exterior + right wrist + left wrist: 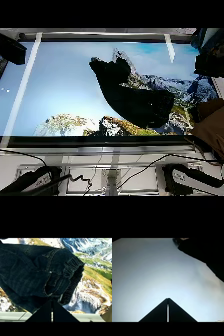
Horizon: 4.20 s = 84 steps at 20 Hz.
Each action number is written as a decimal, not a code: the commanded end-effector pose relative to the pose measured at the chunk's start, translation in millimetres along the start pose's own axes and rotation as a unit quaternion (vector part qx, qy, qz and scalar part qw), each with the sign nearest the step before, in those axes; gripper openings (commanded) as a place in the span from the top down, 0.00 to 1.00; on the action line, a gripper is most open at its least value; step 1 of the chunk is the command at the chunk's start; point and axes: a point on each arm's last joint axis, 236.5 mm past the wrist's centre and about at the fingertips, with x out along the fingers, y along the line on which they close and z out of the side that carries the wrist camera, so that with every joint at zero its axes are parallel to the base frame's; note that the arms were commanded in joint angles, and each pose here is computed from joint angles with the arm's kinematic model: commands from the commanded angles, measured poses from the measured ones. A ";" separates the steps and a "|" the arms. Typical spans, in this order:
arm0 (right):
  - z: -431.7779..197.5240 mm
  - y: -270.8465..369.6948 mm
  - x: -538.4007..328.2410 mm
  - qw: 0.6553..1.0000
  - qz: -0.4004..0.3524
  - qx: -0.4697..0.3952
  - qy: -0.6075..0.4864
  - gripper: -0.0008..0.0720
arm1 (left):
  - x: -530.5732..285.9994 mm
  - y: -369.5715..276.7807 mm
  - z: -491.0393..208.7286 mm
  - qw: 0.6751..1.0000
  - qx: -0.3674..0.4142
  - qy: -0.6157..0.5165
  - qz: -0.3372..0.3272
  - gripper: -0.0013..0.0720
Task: Fold the clothes and pants, and hang the long-sleeved shirts on hangers.
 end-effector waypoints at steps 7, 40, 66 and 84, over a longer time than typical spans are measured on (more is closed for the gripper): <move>0.7 0.1 -0.3 1.000 0.000 0.000 -0.002 0.89 | 0.3 0.4 -0.3 1.000 0.000 0.000 0.000 0.95; -92.6 -108.9 210.2 0.981 0.134 0.141 -0.023 0.14 | 83.5 -37.8 -17.4 0.989 -0.064 0.044 -0.123 0.93; -80.4 -51.5 297.9 0.978 0.194 0.053 0.061 0.89 | 160.2 -67.5 -53.8 0.962 -0.135 0.111 -0.210 0.24; -68.1 -42.4 254.4 0.980 0.194 0.020 0.037 0.89 | 362.2 -190.4 -91.3 0.884 -0.354 0.131 -0.275 0.34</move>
